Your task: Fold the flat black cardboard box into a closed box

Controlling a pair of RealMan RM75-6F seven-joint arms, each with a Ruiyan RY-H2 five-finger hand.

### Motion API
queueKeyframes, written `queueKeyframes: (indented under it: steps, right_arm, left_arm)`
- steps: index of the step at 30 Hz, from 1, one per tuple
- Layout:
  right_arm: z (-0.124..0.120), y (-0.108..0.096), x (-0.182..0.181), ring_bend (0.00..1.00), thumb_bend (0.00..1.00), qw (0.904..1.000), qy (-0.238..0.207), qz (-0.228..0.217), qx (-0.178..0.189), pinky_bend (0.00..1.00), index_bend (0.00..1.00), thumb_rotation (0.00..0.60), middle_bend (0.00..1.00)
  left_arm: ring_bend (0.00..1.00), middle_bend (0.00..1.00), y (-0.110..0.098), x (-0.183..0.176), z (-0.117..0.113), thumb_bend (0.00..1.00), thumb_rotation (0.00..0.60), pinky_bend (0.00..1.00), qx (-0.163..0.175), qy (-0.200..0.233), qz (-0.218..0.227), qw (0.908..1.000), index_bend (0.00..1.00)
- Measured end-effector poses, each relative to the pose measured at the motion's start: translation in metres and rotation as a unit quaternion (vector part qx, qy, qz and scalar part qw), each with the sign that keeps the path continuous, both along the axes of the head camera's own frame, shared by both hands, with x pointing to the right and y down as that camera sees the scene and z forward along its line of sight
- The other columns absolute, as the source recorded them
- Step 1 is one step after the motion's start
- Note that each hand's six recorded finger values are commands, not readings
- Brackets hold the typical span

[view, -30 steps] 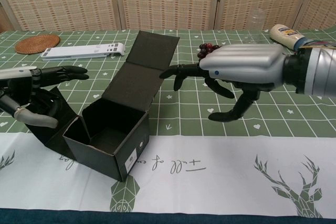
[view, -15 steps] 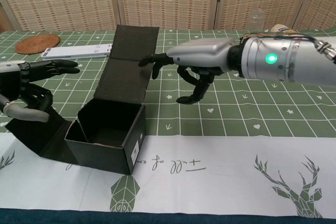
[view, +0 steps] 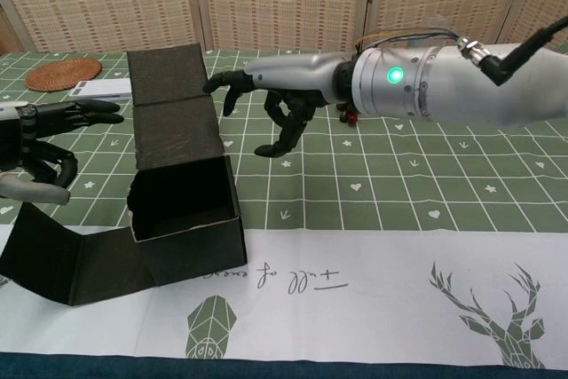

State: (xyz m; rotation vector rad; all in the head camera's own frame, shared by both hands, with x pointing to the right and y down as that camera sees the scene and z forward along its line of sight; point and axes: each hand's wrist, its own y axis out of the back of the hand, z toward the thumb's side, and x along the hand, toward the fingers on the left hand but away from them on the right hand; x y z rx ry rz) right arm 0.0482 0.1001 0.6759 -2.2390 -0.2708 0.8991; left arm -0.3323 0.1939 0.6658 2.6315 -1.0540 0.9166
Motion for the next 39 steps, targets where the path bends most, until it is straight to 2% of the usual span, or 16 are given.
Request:
queueKeyframes:
  steps: [3,8,10,15,17,24,32,39]
  right_arm:
    - [-0.003,0.009,0.016,0.73,0.30,0.9990,-0.012,0.026,-0.033,1.00,0.00,0.600,0.15]
    - [-0.005,0.026,0.041,0.73,0.08,0.9897,-0.039,0.087,-0.107,1.00,0.00,0.600,0.13]
    - [-0.003,0.034,0.049,0.73,0.01,0.9816,-0.046,0.117,-0.144,1.00,0.00,0.600,0.12]
    - [0.006,0.051,0.055,0.72,0.00,0.9561,-0.053,0.174,-0.230,1.00,0.00,0.600,0.09]
    - [0.010,0.056,0.054,0.72,0.00,0.9492,-0.054,0.184,-0.250,1.00,0.00,0.600,0.08]
    - [0.023,0.075,0.035,0.70,0.00,0.9378,-0.054,0.195,-0.282,1.00,0.00,0.600,0.06]
    - [0.033,0.083,0.017,0.70,0.00,0.9347,-0.059,0.210,-0.280,1.00,0.00,0.600,0.06]
    - [0.039,0.085,0.003,0.70,0.00,0.9362,-0.066,0.221,-0.265,1.00,0.00,0.600,0.07]
  left_arm:
    - [0.57,0.00,-0.001,0.001,-0.001,0.10,0.600,0.84,0.002,0.003,0.001,1.0000,0.00]
    - [0.57,0.00,-0.001,0.006,-0.001,0.10,0.600,0.84,0.002,0.005,0.005,1.0000,0.00]
    - [0.57,0.00,-0.001,0.009,-0.001,0.10,0.600,0.84,0.002,0.007,0.007,0.9999,0.00]
    - [0.57,0.00,-0.002,0.013,-0.003,0.10,0.600,0.84,0.004,0.010,0.010,0.9999,0.00]
    - [0.57,0.00,-0.002,0.014,-0.003,0.10,0.600,0.84,0.004,0.011,0.011,0.9999,0.00]
    - [0.57,0.00,-0.001,0.011,-0.006,0.10,0.600,0.84,0.006,0.011,0.007,0.9999,0.00]
    - [0.57,0.00,0.000,0.009,-0.007,0.10,0.600,0.84,0.006,0.014,0.004,0.9999,0.00]
    - [0.57,0.00,-0.001,0.006,-0.009,0.10,0.600,0.84,0.006,0.016,0.002,0.9999,0.00]
